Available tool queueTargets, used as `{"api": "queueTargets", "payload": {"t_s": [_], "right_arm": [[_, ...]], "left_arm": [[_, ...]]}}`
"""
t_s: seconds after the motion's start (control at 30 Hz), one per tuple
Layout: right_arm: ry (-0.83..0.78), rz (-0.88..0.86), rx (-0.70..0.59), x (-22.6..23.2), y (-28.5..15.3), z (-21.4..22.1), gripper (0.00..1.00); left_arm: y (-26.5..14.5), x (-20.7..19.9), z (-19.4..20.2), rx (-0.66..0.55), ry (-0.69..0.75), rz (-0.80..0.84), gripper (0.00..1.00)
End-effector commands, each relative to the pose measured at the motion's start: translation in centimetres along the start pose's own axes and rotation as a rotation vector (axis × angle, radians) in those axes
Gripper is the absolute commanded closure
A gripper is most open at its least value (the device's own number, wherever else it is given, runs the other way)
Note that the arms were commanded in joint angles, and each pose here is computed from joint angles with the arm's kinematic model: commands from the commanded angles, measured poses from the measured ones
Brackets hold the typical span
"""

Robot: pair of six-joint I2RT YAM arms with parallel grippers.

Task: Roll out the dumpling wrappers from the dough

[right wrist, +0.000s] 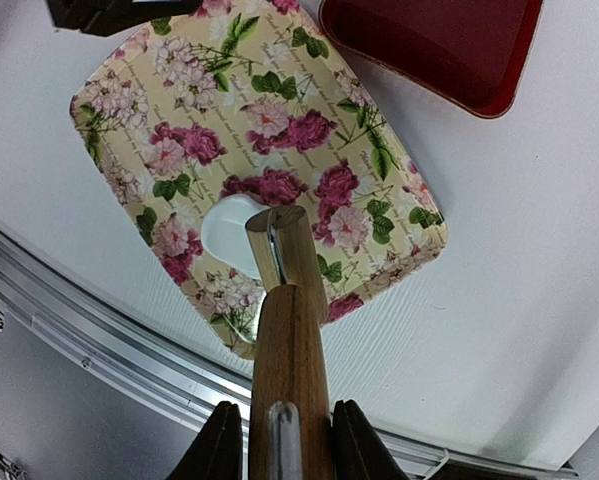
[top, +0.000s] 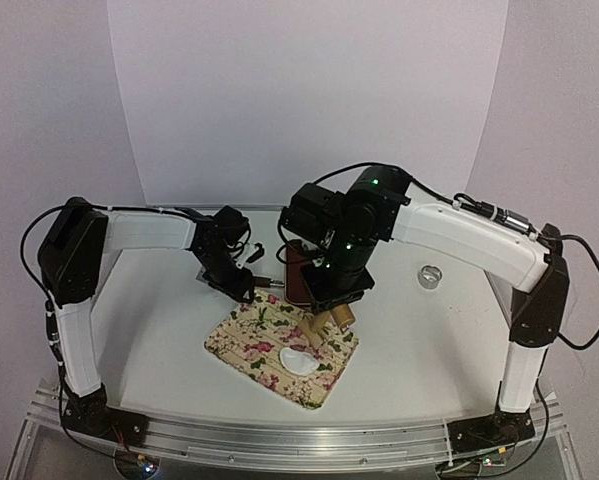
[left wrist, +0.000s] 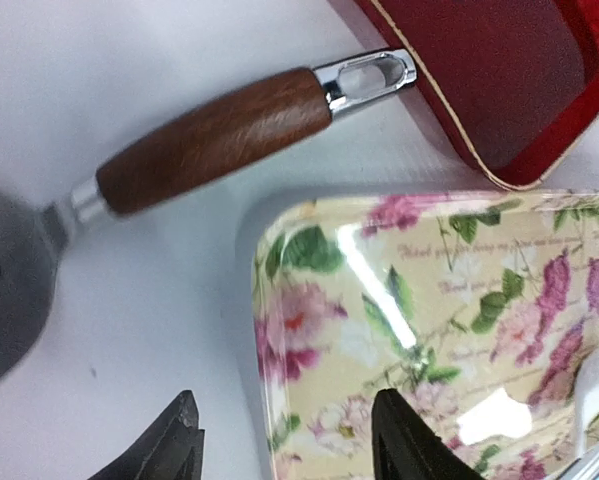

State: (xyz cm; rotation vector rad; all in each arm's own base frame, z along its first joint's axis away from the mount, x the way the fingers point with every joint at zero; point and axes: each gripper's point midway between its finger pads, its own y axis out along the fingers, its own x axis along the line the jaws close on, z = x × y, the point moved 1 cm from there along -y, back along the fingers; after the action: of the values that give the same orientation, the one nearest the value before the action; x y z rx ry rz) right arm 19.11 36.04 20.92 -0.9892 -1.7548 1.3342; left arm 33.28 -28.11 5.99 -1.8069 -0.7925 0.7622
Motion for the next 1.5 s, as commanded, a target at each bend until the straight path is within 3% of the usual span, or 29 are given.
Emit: {"api": "queueTargets", "payload": {"t_s": [0.0, 0.17, 0.37, 0.9, 1.47], "right_arm": [[-0.081, 0.188, 0.246, -4.0, -0.6, 5.1, 1.0], [-0.119, 0.187, 0.266, -3.5, 0.5, 4.6, 1.0], [-0.148, 0.164, 0.29, -2.7, 1.5, 4.5, 1.0], [-0.202, 0.124, 0.352, -1.9, 1.9, 5.6, 1.0], [-0.213, 0.152, 0.401, -2.2, 3.9, 6.4, 1.0]], "left_arm": [[-4.1, -1.0, 3.5, 0.022, -0.331, 0.048, 0.41], [-3.6, -2.5, 6.6, 0.091, -0.493, 0.145, 0.39], [-2.5, -1.9, 8.0, 0.119, -0.588, 0.13, 0.39], [-1.4, -0.8, 11.2, 0.209, -0.643, 0.059, 0.41], [0.7, 0.0, 12.4, 0.269, -0.612, 0.014, 0.66]]}}
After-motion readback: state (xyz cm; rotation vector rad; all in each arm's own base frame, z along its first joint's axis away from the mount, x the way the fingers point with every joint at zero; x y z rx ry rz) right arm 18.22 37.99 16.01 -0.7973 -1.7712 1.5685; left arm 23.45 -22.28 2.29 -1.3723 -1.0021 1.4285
